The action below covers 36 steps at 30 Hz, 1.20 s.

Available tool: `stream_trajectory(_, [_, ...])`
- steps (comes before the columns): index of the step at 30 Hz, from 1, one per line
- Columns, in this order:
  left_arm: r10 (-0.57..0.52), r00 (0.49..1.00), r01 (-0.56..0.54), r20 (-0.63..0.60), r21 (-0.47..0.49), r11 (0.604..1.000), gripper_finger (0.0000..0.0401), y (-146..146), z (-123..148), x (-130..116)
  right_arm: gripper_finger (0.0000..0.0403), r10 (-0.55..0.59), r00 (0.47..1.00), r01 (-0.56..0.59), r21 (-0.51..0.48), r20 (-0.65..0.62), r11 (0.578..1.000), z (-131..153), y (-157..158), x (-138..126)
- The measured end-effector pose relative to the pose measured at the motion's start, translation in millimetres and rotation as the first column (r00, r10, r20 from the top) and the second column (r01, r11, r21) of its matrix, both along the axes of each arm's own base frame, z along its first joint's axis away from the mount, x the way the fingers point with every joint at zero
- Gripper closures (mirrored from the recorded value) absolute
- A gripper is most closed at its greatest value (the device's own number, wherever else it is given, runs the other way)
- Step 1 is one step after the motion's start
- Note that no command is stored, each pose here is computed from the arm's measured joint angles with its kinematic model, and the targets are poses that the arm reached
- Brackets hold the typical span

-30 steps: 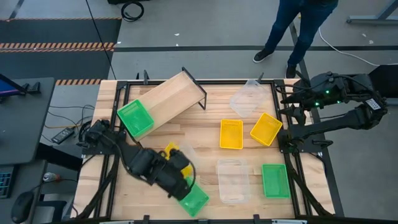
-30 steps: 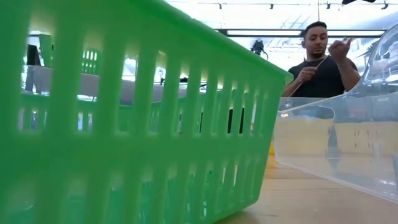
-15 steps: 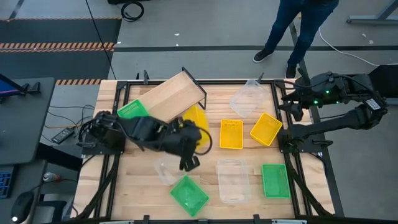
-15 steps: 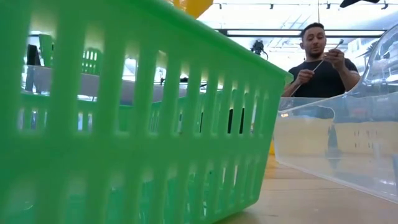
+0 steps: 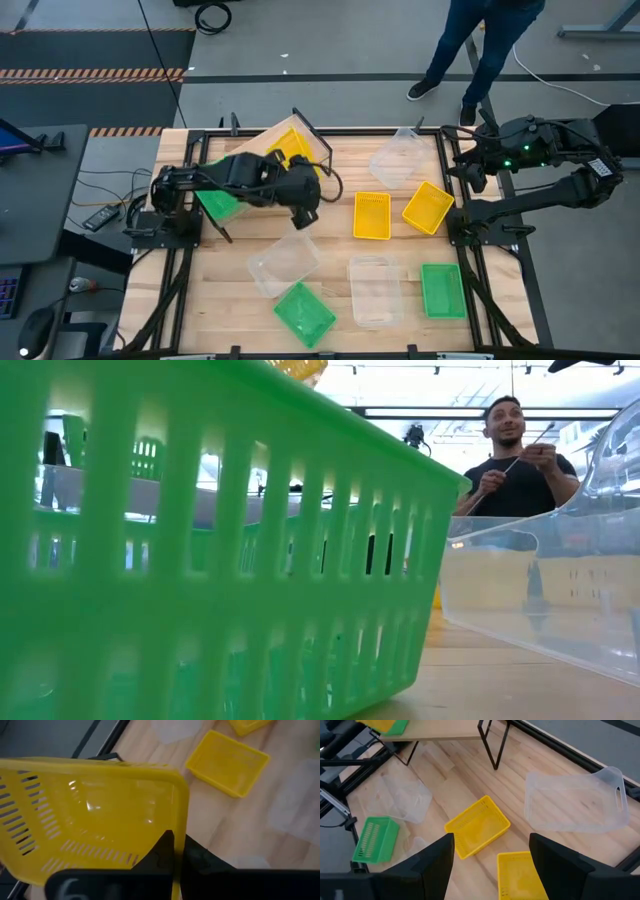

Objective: Stack baskets on shelf by color
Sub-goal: Put the bottom yellow bin on the shelf

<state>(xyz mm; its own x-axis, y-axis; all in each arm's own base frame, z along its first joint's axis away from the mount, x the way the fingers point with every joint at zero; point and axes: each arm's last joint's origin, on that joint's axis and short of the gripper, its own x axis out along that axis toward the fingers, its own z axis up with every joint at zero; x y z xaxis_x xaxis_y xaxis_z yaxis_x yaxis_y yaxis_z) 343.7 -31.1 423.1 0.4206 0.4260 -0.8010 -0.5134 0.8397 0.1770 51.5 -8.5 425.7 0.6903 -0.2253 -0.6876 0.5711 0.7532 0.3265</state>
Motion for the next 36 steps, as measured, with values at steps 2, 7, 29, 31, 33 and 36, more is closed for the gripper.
stream_trajectory(2, [0.024,1.000,-0.024,-0.006,-0.006,1.000,0.0393,10,-1,1,0.0139,-0.006,1.000,0.006,0.006,0.002,1.000,0,0,0])
stream_trajectory(7, [0.077,0.994,-0.078,-0.078,-0.011,0.997,0.0392,32,-17,6,0.0139,-0.007,1.000,0.007,0.007,0.002,1.000,0,0,0])
stream_trajectory(29, [0.178,0.891,-0.253,-0.418,-0.132,0.958,0.0387,74,-107,6,0.0139,0.005,0.998,-0.006,-0.002,-0.064,1.000,-4,0,-4])
stream_trajectory(31, [0.181,0.892,-0.261,-0.414,-0.144,0.955,0.0384,77,-106,6,0.0139,0.008,0.998,-0.009,-0.011,-0.066,1.000,-4,0,-4])
stream_trajectory(33, [0.182,0.897,-0.267,-0.403,-0.168,0.949,0.0384,79,-103,5,0.0139,0.008,0.998,-0.009,-0.012,-0.066,1.000,-4,0,-4])
stream_trajectory(36, [0.187,0.899,-0.281,-0.396,-0.194,0.940,0.0386,84,-99,2,0.0139,0.008,0.998,-0.009,-0.014,-0.066,1.000,-4,0,-4])
